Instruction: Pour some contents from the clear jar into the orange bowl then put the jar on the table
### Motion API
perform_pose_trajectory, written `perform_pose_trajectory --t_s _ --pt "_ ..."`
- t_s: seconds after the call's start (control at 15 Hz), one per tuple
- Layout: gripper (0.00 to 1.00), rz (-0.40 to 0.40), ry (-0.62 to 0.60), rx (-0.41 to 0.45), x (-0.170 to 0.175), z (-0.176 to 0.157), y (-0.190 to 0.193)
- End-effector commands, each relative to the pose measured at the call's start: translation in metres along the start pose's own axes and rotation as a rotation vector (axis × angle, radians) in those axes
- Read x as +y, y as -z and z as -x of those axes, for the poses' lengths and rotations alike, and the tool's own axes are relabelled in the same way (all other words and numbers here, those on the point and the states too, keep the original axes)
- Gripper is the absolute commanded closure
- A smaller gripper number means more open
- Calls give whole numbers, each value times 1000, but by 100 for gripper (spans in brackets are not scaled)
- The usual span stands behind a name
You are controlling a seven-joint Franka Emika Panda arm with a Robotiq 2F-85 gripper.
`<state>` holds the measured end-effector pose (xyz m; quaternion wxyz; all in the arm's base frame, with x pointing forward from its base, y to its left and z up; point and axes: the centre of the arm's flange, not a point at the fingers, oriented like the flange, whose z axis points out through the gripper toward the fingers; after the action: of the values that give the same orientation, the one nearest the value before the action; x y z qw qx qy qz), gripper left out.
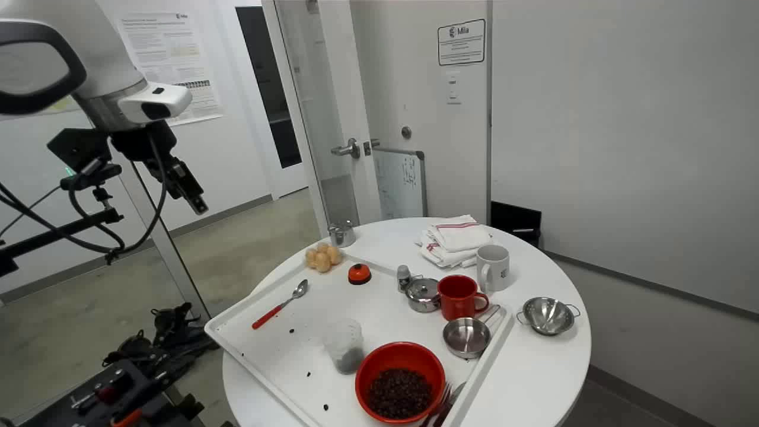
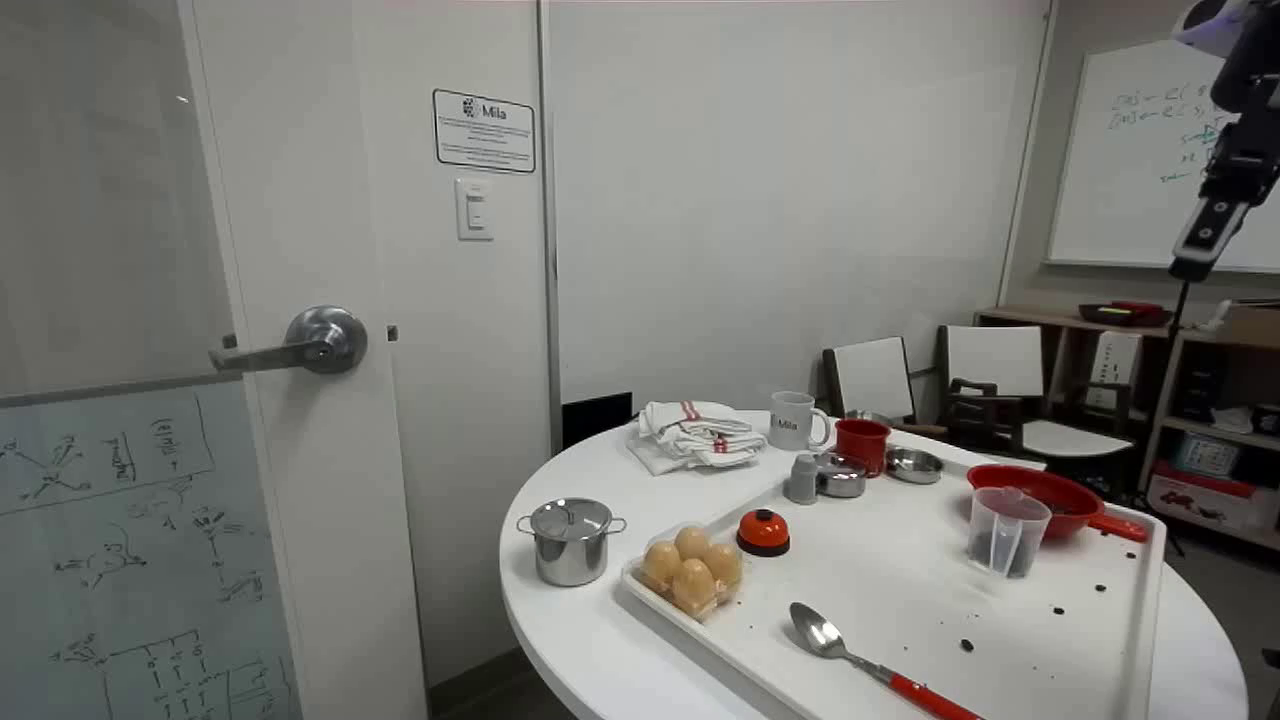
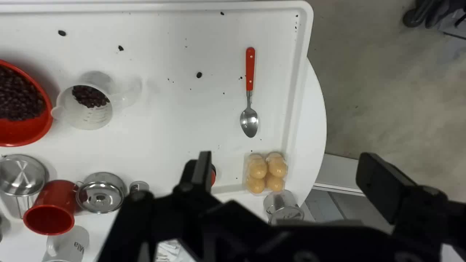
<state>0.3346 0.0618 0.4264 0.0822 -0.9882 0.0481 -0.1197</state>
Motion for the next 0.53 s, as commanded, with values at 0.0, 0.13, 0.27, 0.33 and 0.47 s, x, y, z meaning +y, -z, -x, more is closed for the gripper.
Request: perform_pose_trajectory --t_s 0.0,0.13,0.27,0.33,0.47 --pt "0 3 -2 -12 1 3 -4" --pt "0 35 -76 -6 2 -4 -4" --pt "0 13 -37 -5 3 -2 -2" --pt "0 12 -36 -4 2 -3 -2" --pt "0 12 -36 -4 2 -3 -2"
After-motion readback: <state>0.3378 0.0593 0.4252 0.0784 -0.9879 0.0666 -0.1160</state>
